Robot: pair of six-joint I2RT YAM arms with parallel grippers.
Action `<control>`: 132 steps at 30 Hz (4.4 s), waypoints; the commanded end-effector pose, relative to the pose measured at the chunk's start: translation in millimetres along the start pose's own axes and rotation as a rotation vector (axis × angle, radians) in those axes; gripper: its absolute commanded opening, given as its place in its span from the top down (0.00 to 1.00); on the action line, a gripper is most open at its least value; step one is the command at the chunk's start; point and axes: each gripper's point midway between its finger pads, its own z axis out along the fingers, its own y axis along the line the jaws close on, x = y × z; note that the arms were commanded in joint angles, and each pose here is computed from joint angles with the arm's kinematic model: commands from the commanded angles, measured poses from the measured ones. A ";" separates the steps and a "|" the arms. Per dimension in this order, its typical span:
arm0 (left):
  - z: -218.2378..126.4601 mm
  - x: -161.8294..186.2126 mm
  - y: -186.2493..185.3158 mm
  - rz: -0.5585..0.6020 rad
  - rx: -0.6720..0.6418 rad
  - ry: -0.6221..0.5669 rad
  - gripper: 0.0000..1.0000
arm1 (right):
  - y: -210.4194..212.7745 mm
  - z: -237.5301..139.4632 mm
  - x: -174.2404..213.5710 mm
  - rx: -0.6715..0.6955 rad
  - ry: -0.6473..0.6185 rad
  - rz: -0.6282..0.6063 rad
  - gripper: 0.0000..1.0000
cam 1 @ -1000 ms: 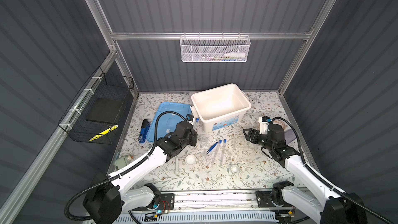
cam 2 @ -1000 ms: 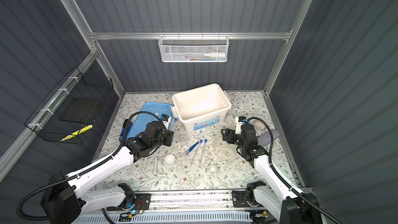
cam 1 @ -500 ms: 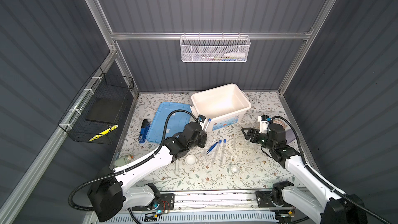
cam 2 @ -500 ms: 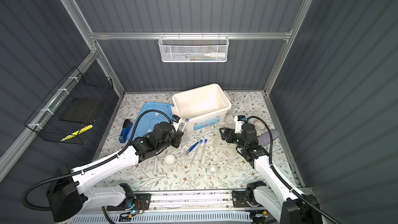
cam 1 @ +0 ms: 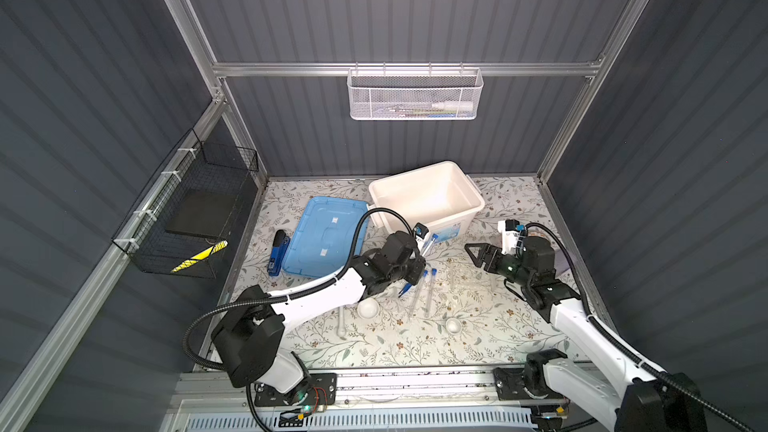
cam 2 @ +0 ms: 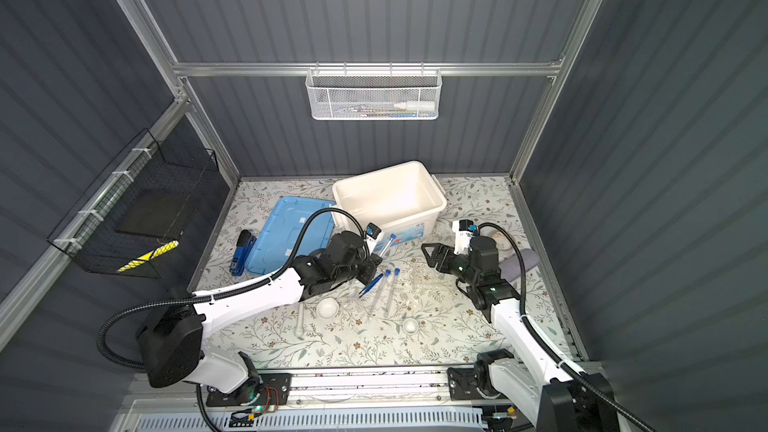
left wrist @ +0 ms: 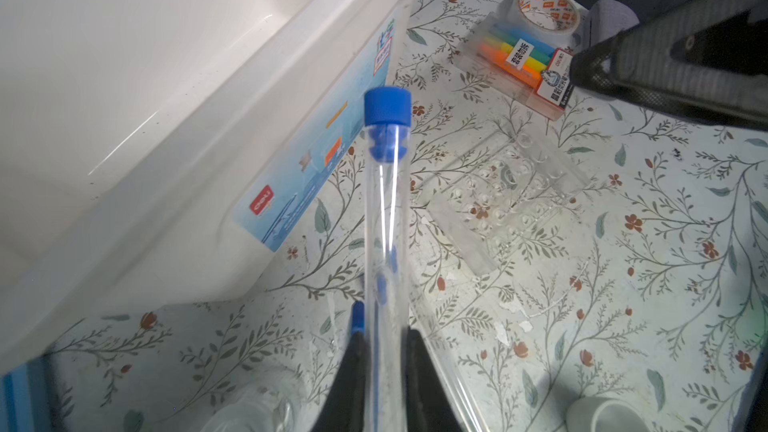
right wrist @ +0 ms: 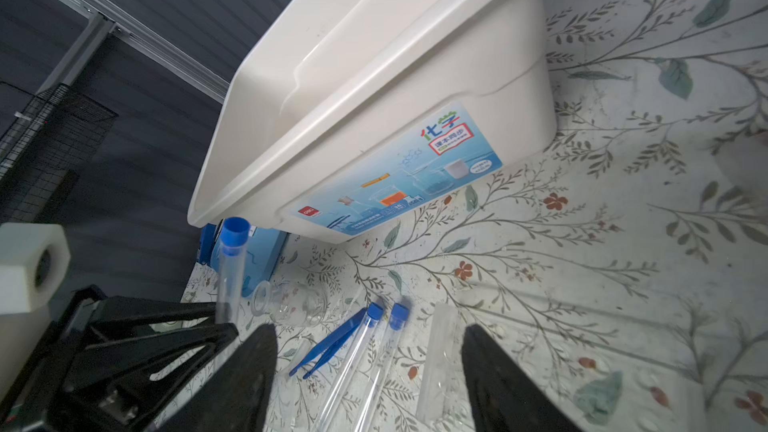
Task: Organize the chemistry lab equipment
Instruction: 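Lift the test tube and carry it toward the right gripper, then close the right gripper on the tube's blue cap beside the left gripper, then open the left gripper and pull the right gripper back holding the tube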
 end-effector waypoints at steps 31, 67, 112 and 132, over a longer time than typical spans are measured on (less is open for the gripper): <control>55.6 -4.4 -65.7 0.092 0.222 0.032 0.91 | 1.0 30.4 6.4 -0.155 0.087 0.211 0.57; 55.0 -15.2 -67.8 0.092 0.214 -0.008 0.91 | -6.5 32.1 10.8 -0.160 0.102 0.286 0.64; 39.8 -16.4 -42.7 0.036 0.077 -0.041 0.18 | -4.6 -7.2 -31.7 0.084 -0.089 0.025 0.86; 41.7 34.7 -9.8 -0.092 -0.099 0.155 0.17 | 40.9 -19.2 -55.1 0.296 -0.356 -0.461 0.86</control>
